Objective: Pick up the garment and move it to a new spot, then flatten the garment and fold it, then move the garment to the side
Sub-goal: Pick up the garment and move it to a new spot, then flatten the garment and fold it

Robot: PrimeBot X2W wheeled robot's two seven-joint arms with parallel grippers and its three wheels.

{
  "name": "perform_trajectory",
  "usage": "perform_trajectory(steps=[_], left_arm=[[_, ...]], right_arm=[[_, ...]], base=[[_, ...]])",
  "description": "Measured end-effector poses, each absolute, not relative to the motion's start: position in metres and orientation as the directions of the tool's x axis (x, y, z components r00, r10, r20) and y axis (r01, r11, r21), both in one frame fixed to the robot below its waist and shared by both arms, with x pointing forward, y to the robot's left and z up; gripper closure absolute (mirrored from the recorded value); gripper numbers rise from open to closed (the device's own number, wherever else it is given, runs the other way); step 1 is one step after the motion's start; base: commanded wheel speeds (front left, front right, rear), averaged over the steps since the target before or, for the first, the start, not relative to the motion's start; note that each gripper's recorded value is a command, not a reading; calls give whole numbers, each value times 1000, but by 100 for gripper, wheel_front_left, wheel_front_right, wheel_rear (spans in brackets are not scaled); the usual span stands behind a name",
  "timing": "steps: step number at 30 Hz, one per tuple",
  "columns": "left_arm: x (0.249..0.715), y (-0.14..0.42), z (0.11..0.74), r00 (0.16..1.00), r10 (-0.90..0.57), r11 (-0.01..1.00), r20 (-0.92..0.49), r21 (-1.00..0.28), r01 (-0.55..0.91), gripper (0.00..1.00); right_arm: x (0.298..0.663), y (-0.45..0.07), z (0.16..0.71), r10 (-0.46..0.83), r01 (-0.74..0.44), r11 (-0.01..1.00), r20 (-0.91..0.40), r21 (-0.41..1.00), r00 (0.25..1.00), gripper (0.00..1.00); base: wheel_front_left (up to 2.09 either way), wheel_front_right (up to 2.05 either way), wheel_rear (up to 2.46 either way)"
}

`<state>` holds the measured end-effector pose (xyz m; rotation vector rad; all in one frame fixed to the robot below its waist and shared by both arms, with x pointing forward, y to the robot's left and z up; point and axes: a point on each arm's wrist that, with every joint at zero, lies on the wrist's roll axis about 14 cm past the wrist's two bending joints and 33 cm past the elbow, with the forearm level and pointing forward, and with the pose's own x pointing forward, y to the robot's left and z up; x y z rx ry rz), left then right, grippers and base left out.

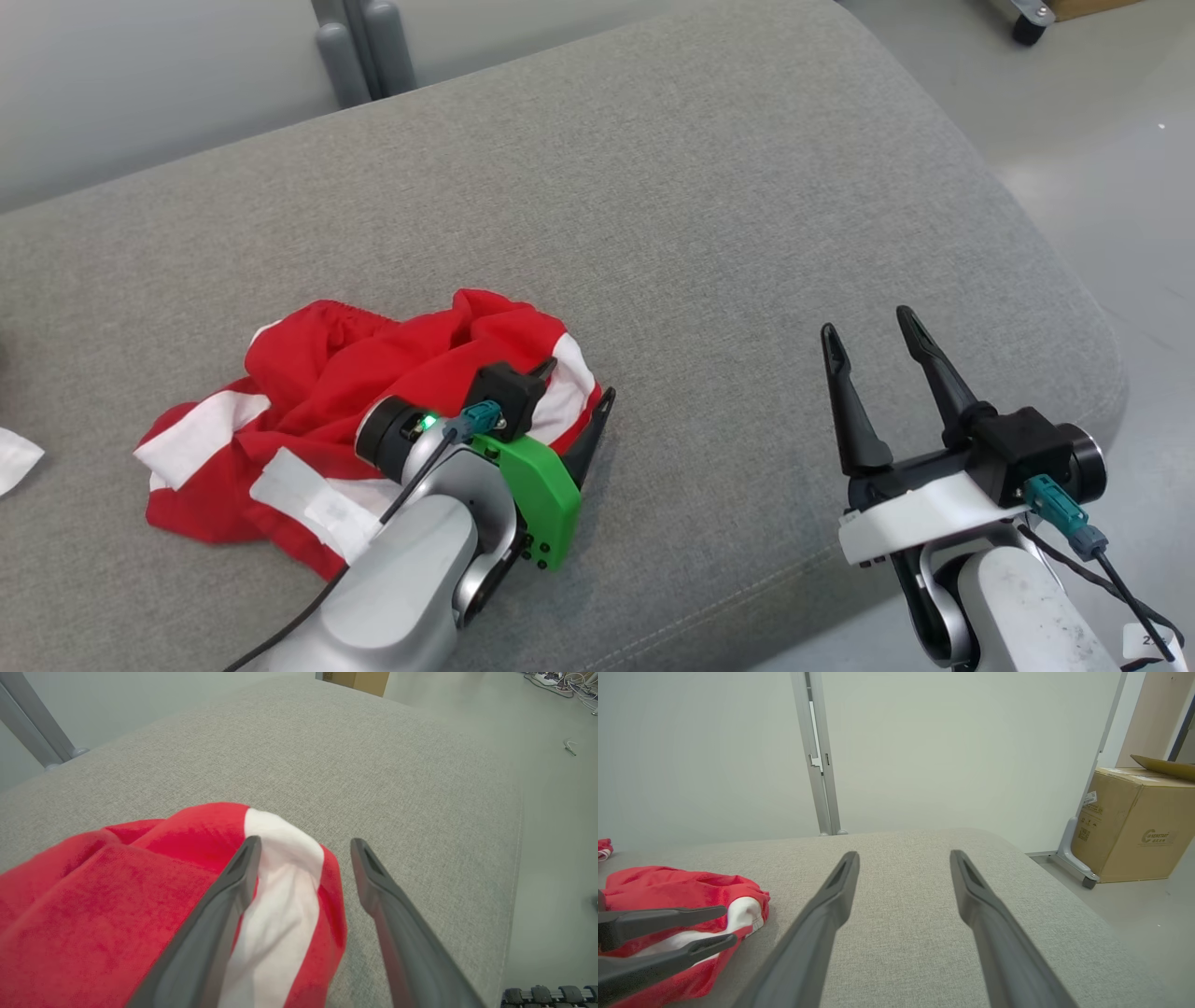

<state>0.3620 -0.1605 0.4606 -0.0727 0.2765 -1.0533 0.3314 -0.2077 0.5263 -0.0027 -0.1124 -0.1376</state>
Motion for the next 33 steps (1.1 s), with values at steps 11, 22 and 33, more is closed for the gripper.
perform_trajectory(steps=[11, 22, 33], left_arm=[[372, -129, 477, 568, -812, 582, -135, -278, 765, 0], [368, -66, 472, 736, -661, 725, -148, -381, 574, 0], [359, 3, 449, 865, -447, 840, -228, -440, 318, 0]], right_arm=[[344, -192, 526, -77, 74, 997, 119, 28, 990, 0], [345, -162, 522, 20, -25, 999, 115, 40, 993, 0], [347, -123, 536, 144, -154, 987, 162, 47, 976, 0]], base=[[0, 0, 0], [0, 0, 0], [0, 0, 0]])
